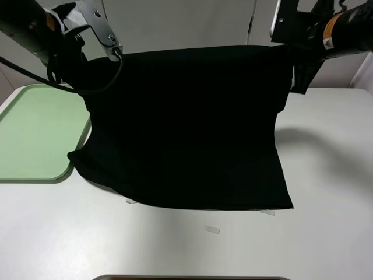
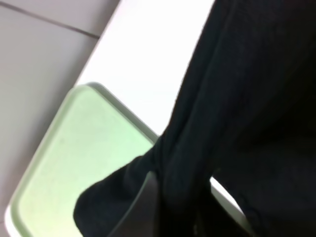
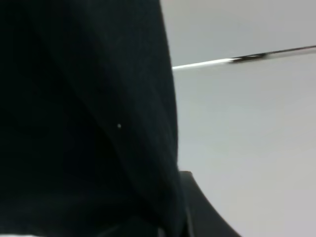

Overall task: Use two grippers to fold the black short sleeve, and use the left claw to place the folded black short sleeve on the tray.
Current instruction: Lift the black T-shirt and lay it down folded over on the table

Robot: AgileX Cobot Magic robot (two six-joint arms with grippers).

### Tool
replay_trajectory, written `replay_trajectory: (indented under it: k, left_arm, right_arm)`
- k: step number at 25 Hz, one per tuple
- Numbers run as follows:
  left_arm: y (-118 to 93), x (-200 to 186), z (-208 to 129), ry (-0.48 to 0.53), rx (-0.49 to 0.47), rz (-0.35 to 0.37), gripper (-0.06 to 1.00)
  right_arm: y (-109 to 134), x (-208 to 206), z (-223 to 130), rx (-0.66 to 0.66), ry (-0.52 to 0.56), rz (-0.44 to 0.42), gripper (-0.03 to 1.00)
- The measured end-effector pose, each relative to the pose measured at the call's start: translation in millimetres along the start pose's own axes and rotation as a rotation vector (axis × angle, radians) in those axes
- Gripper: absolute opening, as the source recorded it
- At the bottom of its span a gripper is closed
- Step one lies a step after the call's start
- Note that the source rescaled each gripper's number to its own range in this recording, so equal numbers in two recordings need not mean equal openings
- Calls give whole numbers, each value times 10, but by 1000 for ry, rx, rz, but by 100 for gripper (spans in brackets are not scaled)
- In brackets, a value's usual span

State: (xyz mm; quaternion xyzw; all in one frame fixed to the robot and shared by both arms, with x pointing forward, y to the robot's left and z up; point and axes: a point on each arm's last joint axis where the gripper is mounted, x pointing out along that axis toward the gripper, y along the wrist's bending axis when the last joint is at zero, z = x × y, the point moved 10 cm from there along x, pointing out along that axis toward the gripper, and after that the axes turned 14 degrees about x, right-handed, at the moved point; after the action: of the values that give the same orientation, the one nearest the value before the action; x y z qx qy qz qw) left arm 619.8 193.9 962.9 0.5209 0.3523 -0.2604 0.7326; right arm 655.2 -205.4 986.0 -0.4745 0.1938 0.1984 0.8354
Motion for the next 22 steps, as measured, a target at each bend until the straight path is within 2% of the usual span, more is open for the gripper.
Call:
replay_trajectory:
  k: [6,10,13,17,19,22]
  left_arm:
    - [12,327,-58,7,16,-4,1]
    - [94,354,29,-38,58,41,1]
    - [91,354,30,-39,59,40,1]
    - [45,357,-30,-7,90,15,1]
    - [-45,354,-118,37,149,-35,1]
    - [-173,342,-179,63,185,-105,1]
  right_arm:
    - [191,330,-109,-6,44,63,0]
    - [264,409,-202,-4,72,84,0]
    - [272,415,-275,12,104,88,0]
    - [358,401,-371,87,147,111,0]
    - [402,397,-400,93,155,121,0]
    - [606,367,-545,62,193,171,0]
